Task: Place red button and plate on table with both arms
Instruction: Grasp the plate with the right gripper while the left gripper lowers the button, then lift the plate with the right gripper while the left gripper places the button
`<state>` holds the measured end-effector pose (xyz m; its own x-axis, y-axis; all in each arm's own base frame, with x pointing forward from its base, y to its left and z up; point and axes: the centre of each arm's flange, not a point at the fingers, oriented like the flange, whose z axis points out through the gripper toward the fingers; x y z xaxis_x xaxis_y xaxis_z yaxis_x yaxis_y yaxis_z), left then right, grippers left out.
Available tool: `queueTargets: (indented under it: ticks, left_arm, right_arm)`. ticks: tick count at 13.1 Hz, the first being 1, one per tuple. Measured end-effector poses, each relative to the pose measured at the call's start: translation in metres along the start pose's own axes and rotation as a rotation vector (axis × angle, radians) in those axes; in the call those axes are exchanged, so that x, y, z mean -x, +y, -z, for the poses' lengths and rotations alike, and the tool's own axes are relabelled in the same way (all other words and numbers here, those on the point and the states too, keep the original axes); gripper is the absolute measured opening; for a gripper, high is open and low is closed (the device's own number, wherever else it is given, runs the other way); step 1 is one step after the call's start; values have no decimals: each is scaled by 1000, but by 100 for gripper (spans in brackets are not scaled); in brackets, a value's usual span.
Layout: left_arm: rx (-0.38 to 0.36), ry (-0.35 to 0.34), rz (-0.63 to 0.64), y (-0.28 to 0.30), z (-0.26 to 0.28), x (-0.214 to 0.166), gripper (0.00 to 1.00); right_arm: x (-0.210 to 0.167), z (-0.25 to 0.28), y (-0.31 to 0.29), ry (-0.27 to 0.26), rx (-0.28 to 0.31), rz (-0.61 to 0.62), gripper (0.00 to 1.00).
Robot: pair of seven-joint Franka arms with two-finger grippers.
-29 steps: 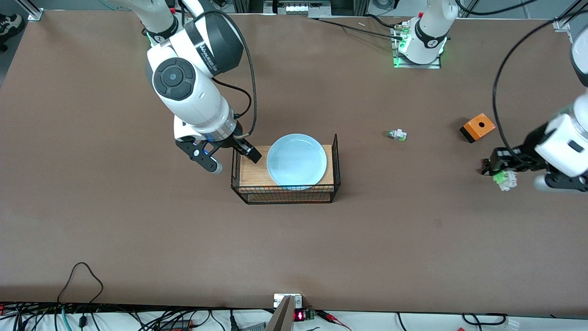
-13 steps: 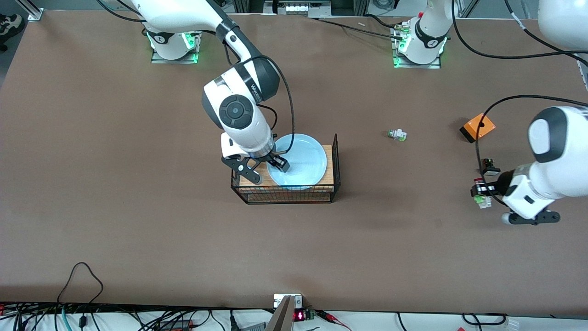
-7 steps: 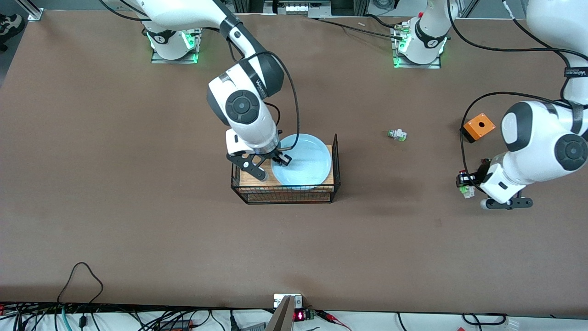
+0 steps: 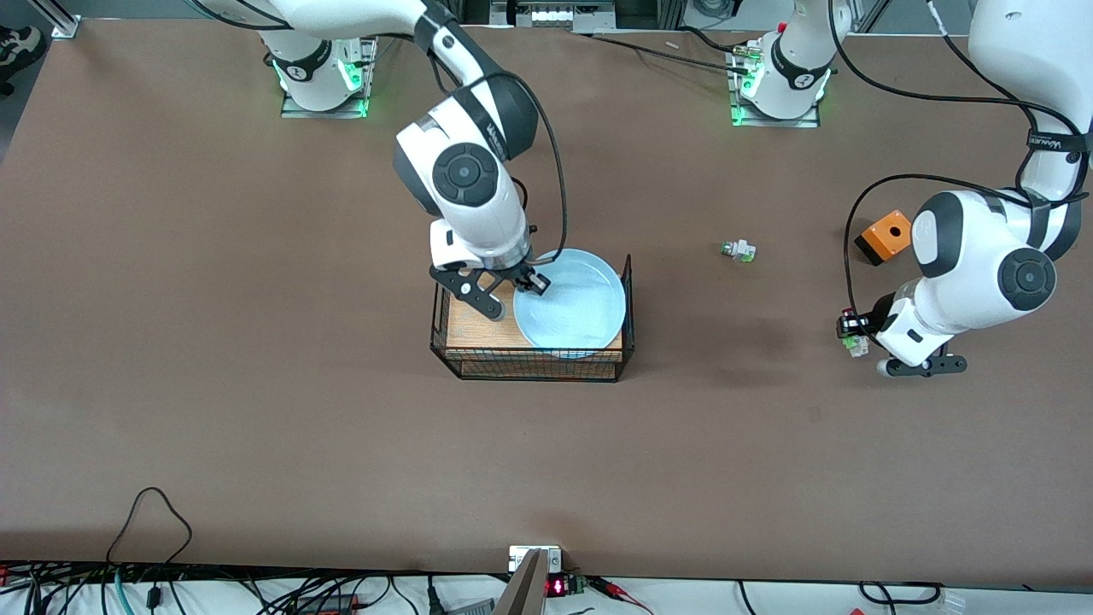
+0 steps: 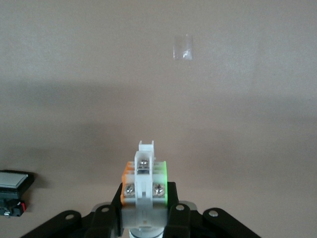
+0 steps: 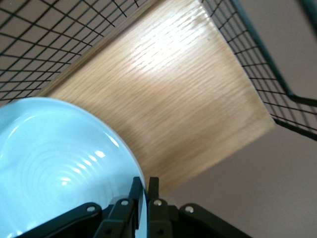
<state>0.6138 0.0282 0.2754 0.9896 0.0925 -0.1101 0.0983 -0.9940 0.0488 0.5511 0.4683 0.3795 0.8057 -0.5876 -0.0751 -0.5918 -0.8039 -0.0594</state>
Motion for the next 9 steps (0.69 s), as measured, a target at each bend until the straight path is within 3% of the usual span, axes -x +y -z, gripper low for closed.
queueTargets:
  ticks: [2, 9]
  left_arm:
    - [0, -7, -2, 0, -3, 2, 34]
    - [0, -32, -10, 1, -15, 7, 34]
  right_arm:
    - [6, 29, 6, -6, 17, 2, 3]
    - [36, 104, 35, -28, 93, 22, 3]
